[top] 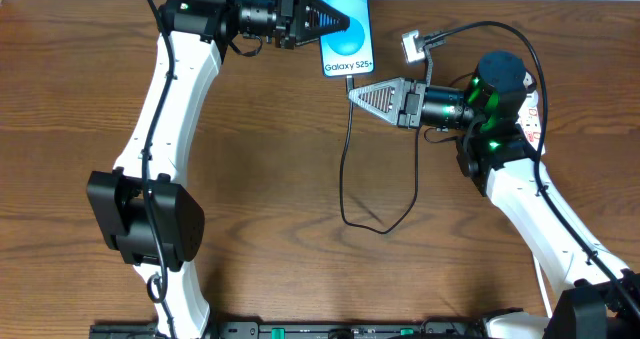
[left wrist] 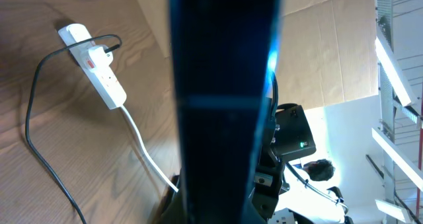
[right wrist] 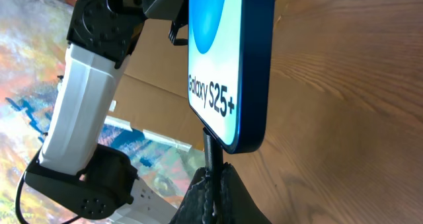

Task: Plug charger to phone and switch on socket
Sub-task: 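Push the plug upward into the phone's port with the right gripper, then release the plug and lower the phone flat with the left gripper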

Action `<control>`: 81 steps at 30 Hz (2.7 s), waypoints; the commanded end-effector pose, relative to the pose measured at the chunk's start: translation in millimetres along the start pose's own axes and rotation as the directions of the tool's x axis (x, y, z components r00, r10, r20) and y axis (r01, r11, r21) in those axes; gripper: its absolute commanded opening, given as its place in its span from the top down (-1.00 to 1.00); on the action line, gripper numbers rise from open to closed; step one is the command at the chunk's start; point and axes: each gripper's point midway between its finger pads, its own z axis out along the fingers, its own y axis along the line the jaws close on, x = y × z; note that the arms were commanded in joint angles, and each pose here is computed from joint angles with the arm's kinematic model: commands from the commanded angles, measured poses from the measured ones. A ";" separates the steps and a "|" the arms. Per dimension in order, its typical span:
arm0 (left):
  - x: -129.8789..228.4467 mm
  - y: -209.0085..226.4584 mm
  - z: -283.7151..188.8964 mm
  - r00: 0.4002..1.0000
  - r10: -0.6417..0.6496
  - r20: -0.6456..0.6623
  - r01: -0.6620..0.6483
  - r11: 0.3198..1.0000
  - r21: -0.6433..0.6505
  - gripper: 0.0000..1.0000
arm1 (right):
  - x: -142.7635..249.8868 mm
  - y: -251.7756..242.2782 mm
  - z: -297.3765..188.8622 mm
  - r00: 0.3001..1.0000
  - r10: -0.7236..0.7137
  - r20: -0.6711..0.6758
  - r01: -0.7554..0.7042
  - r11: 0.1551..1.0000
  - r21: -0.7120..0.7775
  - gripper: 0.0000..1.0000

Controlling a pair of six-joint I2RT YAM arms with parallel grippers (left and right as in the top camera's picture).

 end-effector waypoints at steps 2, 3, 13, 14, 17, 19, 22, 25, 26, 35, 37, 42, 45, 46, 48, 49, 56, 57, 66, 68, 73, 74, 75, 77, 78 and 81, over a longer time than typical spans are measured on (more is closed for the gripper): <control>10.4 -23.7 5.7 0.998 0.031 -0.062 -0.025 0.996 0.090 0.85 | -29.1 -0.5 -12.7 0.991 -0.041 0.129 0.034 0.998 0.057 0.98; 10.9 -24.4 5.6 0.997 0.031 -0.064 -0.025 0.995 0.095 0.86 | -29.7 -0.6 -13.4 0.990 -0.042 0.131 0.035 0.998 0.058 0.98; 16.7 -28.0 16.1 0.996 0.030 -0.090 -0.021 0.994 0.106 0.85 | -31.6 2.8 -13.4 0.989 -0.056 0.137 0.049 0.998 0.050 0.87; 16.5 -27.8 16.2 0.996 0.031 -0.089 -0.021 0.994 0.105 0.86 | -31.5 2.9 -13.4 0.989 -0.056 0.136 0.050 0.998 0.049 0.76; 14.8 -24.9 16.4 0.996 0.029 -0.079 -0.022 0.996 0.089 0.86 | -31.0 3.0 -13.5 0.990 -0.056 0.133 0.050 0.998 0.048 0.13; 9.7 -17.0 16.9 0.998 0.028 -0.051 -0.025 0.999 0.042 0.85 | -31.0 2.2 -13.8 0.990 -0.048 0.134 0.042 0.998 0.049 -0.47; 5.5 -9.9 17.3 0.999 0.026 -0.027 -0.026 1.000 0.002 0.85 | -29.7 2.2 -13.6 0.991 -0.041 0.128 0.035 0.998 0.047 -0.99; 1.5 -0.1 17.4 1.000 0.015 -0.002 -0.015 0.999 -0.046 0.85 | -27.1 3.6 -13.4 0.993 -0.040 0.113 0.036 0.999 0.038 -0.98; -0.2 6.7 17.1 1.000 0.000 0.013 0.001 0.997 -0.078 0.86 | -26.0 3.7 -13.2 0.994 -0.038 0.107 0.034 0.999 0.036 -0.98; 30.2 79.4 9.1 0.991 -0.135 0.025 0.135 0.930 -0.342 0.85 | -9.7 -59.8 -32.6 0.982 0.135 0.134 -0.165 0.956 0.242 -0.99; 42.0 97.6 5.9 0.986 -0.164 0.016 0.157 0.900 -0.407 0.85 | -2.3 -77.8 -40.5 0.976 0.165 0.145 -0.203 0.928 0.312 -0.98; 77.4 128.2 12.5 0.975 -0.217 -0.052 0.171 0.875 -0.454 0.85 | 21.6 -125.4 -69.2 0.956 0.226 0.187 -0.291 0.802 0.521 -0.98; 100.9 162.7 10.0 0.961 -0.269 -0.058 0.189 0.797 -0.573 0.86 | 33.7 -150.3 -92.2 0.940 0.248 0.235 -0.342 0.689 0.639 -0.99; 108.5 171.4 10.6 0.958 -0.281 -0.063 0.190 0.779 -0.597 0.86 | 36.1 -155.1 -97.7 0.937 0.250 0.245 -0.350 0.663 0.662 -0.99; 122.0 183.2 17.2 0.952 -0.295 -0.081 0.188 0.773 -0.605 0.86 | 41.3 -167.7 -113.9 0.928 0.247 0.278 -0.372 0.584 0.722 -0.98; 129.5 190.1 22.3 0.949 -0.305 -0.086 0.193 0.772 -0.605 0.86 | 44.3 -173.8 -122.5 0.923 0.245 0.296 -0.384 0.538 0.750 -0.98; 147.4 215.2 43.0 0.950 -0.299 -0.090 0.188 0.778 -0.600 0.85 | 64.7 -185.6 -143.0 0.929 0.253 0.271 -0.357 0.419 0.835 -0.98; 148.4 218.0 45.8 0.949 -0.302 -0.087 0.192 0.777 -0.600 0.86 | 67.9 -187.1 -146.4 0.927 0.257 0.273 -0.359 0.397 0.845 -0.99; 164.0 258.7 69.8 0.919 -0.387 -0.071 0.265 0.743 -0.615 0.86 | 76.3 -187.8 -149.9 0.916 0.287 0.279 -0.374 0.367 0.852 -0.98; 166.8 262.5 69.8 0.915 -0.398 -0.072 0.272 0.738 -0.618 0.85 | 76.9 -187.7 -150.0 0.916 0.289 0.279 -0.375 0.365 0.852 -0.98; 170.1 263.9 69.2 0.902 -0.429 -0.060 0.302 0.721 -0.624 0.85 | 76.2 -187.6 -149.5 0.916 0.287 0.278 -0.374 0.369 0.851 -0.99; 170.7 263.9 69.1 0.900 -0.431 -0.060 0.303 0.720 -0.625 0.85 | 76.2 -187.6 -149.5 0.916 0.287 0.278 -0.374 0.369 0.851 -0.99; 170.9 264.0 69.1 0.900 -0.431 -0.061 0.302 0.719 -0.626 0.84 | 76.3 -187.6 -149.4 0.916 0.288 0.278 -0.374 0.369 0.851 -0.99; 170.8 264.0 69.1 0.901 -0.431 -0.061 0.302 0.719 -0.626 0.84 | 76.3 -187.6 -149.6 0.916 0.288 0.278 -0.374 0.369 0.851 -0.99; 170.8 264.0 69.1 0.901 -0.430 -0.061 0.301 0.719 -0.626 0.76 | 76.5 -187.6 -149.6 0.916 0.288 0.278 -0.374 0.368 0.851 -0.99; 170.7 265.1 68.4 0.902 -0.429 -0.058 0.299 0.715 -0.631 0.66 | 77.2 -187.6 -149.8 0.915 0.291 0.278 -0.375 0.366 0.852 -0.99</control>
